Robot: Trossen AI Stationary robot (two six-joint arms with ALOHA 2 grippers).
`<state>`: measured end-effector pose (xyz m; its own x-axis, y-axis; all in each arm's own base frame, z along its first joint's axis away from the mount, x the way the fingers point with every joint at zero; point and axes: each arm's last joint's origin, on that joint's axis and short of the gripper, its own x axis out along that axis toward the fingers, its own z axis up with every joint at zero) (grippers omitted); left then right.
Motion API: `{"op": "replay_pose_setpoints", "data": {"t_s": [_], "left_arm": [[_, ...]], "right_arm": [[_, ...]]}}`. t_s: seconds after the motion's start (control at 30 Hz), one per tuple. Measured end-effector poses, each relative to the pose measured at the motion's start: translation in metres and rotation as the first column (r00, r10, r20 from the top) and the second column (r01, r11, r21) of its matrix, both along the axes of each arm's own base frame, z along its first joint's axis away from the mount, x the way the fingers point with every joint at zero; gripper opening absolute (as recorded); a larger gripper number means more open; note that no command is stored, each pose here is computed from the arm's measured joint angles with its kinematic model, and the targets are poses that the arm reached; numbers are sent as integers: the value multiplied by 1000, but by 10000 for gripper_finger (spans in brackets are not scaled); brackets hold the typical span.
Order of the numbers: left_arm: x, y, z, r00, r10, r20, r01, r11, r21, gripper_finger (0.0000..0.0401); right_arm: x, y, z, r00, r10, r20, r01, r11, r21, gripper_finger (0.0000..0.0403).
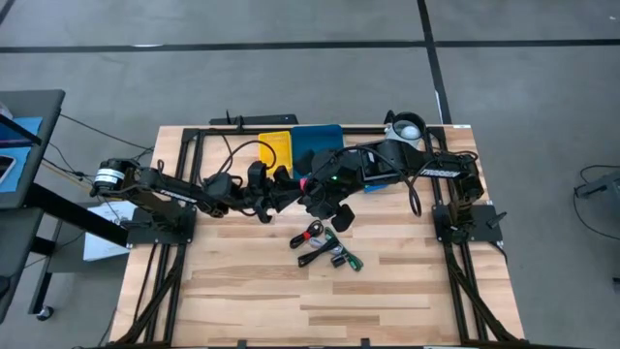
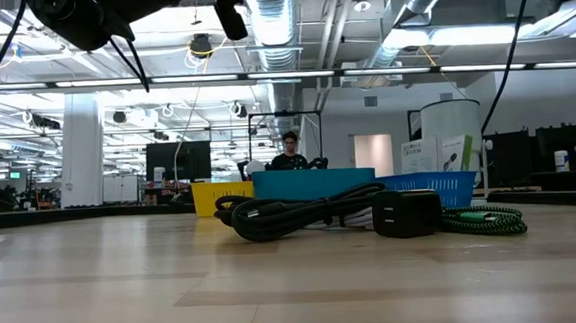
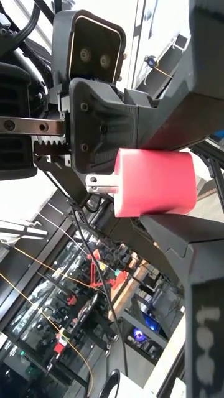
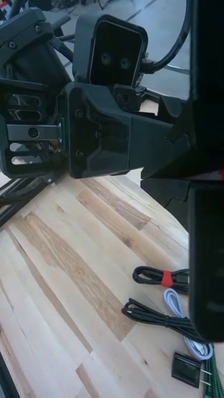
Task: Pick and place items into bin
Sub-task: Put the pink charger adapter into the yellow basket
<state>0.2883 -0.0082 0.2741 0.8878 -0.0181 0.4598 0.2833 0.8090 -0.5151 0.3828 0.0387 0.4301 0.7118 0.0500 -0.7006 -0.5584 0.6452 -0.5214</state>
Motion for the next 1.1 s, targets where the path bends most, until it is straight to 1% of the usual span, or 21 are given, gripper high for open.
{"op": "replay_pose_setpoints", "data": {"t_s": [0.3,0.83,0.97,1.1], "left_arm": [[0,0,0,1000,7,0,-7,1000,-4,125],[-1,-1,4,1000,-6,28,6,1000,5,87],[0,0,3,999,-30,20,29,999,37,86],[0,5,1,999,-35,-25,37,995,90,86]], "right_arm": [[0,0,0,1000,-1,0,1,1000,2,4],[0,-1,-2,1000,-8,-14,8,1000,-3,4],[-1,-1,-3,999,-14,-29,15,1000,6,4],[-6,-2,-8,993,-59,-102,60,998,15,4]]}}
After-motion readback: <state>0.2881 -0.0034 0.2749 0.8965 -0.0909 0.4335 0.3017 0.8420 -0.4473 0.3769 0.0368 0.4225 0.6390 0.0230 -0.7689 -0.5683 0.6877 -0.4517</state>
